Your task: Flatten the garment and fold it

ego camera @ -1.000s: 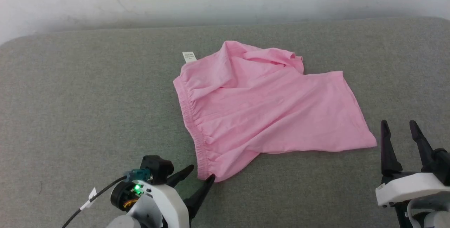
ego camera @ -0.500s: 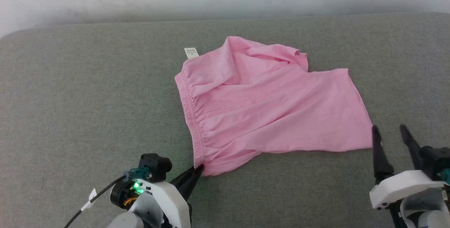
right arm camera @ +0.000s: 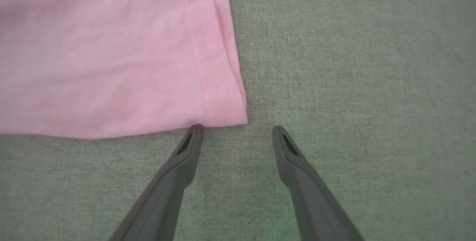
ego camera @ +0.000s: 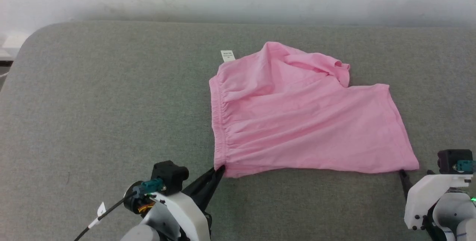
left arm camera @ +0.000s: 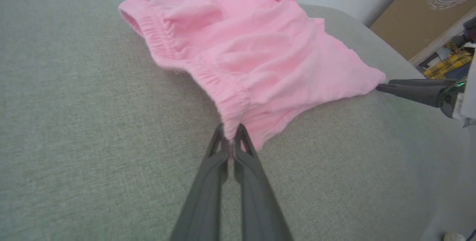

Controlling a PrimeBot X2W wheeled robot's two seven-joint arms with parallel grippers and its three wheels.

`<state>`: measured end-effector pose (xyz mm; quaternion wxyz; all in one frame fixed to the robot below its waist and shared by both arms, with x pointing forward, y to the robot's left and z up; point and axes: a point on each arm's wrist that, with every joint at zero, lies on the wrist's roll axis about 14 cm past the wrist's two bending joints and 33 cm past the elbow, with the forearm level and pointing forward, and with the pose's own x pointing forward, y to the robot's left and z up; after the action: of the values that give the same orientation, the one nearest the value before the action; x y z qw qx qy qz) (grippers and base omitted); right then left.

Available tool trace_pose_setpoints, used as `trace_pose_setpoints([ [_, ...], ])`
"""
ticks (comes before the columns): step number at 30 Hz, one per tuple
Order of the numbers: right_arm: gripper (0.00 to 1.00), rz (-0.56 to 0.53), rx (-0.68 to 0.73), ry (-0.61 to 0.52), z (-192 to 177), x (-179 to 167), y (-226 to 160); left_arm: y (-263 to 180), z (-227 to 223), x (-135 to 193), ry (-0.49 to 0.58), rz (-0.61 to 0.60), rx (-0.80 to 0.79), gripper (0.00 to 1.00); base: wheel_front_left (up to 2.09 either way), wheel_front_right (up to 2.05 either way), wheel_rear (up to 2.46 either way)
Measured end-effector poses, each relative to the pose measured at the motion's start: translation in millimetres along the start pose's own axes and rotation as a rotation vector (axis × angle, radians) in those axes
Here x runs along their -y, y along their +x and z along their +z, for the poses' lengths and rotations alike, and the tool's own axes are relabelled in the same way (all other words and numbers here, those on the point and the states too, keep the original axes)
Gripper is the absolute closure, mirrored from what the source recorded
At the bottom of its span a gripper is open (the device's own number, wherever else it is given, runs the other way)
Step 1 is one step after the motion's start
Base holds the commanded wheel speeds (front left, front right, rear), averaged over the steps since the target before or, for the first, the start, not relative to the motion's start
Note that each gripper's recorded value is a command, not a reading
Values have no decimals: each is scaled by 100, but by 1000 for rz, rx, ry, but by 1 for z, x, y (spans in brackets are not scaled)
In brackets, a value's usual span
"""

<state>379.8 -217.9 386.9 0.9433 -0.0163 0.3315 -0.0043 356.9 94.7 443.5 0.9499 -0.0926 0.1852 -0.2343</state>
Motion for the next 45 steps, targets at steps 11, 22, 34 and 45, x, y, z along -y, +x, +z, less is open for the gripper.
trace_pose_setpoints([
  [11, 0, 22, -53, -14, -3, -10, 19, -1, -21, 1, 19, -14, -72, 100, 0, 0, 0],
  [22, 100, 33, -8, -17, 5, -11, 24, 0, -28, -4, 53, -23, -104, 100, 0, 0, 0],
  [34, 100, 131, 237, -120, 81, -19, -26, -12, 29, -11, 181, -9, 51, 100, 0, 0, 0],
  [45, 100, 234, 610, -138, 209, -24, -120, -44, 173, 10, 466, -39, 310, 100, 0, 0, 0],
])
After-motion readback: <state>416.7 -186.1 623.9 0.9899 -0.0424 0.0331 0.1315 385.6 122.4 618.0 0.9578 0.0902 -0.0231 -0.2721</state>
